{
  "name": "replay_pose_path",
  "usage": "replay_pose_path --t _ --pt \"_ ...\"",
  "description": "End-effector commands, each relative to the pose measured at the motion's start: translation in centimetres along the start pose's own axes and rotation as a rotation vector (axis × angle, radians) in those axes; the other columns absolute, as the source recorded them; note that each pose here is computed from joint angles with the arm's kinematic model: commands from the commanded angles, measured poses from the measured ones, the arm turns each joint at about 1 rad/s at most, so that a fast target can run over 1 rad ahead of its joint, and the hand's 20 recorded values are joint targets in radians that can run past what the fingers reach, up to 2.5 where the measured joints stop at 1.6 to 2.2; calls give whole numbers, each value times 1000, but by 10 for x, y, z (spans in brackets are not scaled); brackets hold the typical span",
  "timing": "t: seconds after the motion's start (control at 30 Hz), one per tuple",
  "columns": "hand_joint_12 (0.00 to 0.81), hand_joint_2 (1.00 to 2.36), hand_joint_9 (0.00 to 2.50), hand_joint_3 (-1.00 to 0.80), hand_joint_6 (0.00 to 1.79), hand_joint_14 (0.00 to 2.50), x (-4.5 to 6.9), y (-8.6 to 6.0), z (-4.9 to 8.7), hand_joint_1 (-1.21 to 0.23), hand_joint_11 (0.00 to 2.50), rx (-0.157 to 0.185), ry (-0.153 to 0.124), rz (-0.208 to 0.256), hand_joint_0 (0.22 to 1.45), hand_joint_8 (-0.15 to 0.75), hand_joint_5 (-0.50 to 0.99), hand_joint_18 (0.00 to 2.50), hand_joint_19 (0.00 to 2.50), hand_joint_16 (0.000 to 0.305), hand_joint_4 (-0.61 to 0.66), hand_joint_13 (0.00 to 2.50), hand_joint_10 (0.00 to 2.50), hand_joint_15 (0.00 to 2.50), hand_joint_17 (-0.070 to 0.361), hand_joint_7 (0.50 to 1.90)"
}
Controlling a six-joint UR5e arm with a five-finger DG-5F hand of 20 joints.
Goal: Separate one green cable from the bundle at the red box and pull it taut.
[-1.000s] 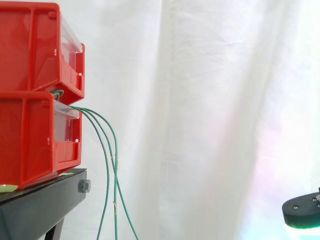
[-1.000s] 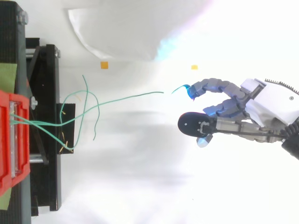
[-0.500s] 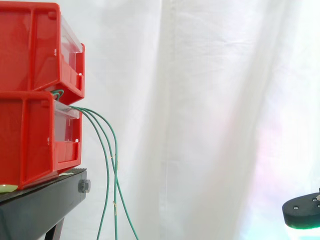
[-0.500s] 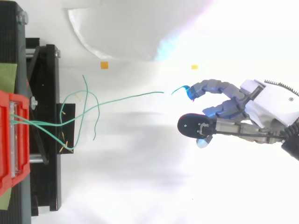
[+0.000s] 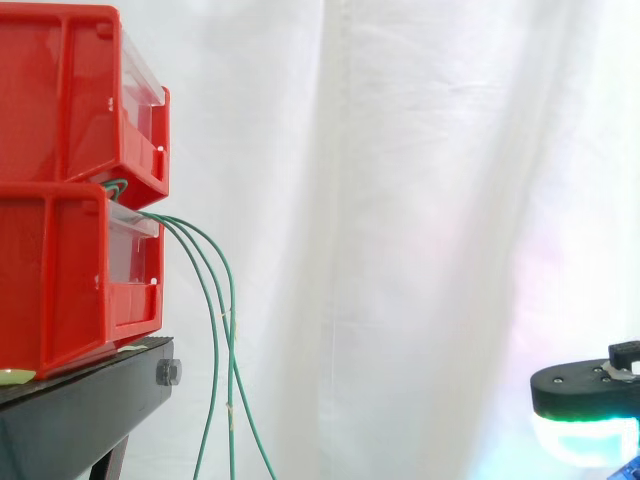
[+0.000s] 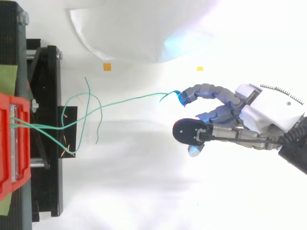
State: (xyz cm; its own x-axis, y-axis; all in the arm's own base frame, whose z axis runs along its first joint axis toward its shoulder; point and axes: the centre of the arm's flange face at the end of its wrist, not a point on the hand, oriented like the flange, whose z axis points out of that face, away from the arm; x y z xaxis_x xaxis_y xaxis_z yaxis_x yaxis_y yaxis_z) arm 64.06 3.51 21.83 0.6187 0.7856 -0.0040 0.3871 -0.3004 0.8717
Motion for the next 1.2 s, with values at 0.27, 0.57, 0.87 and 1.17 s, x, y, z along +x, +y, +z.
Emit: replay_pose_path --t 0.27,0.57,0.87,1.17 --pt "424 1000 943 -500 502 14 8 1 6 -679 628 -40 37 66 539 219 -169 451 695 35 155 1083 16 600 79 704" --pt "421 1000 944 -500 502 17 19 3 13 -679 623 -102 83 156 539 220 -169 449 702 35 156 1083 16 602 79 704" --pt "418 1000 946 -500 502 16 26 4 17 -679 633 -133 114 206 540 217 -167 448 701 35 158 1084 14 607 79 706" --pt "410 1000 940 -500 502 15 32 6 20 -702 629 -163 138 251 549 216 -166 443 703 35 155 1073 16 612 78 708"
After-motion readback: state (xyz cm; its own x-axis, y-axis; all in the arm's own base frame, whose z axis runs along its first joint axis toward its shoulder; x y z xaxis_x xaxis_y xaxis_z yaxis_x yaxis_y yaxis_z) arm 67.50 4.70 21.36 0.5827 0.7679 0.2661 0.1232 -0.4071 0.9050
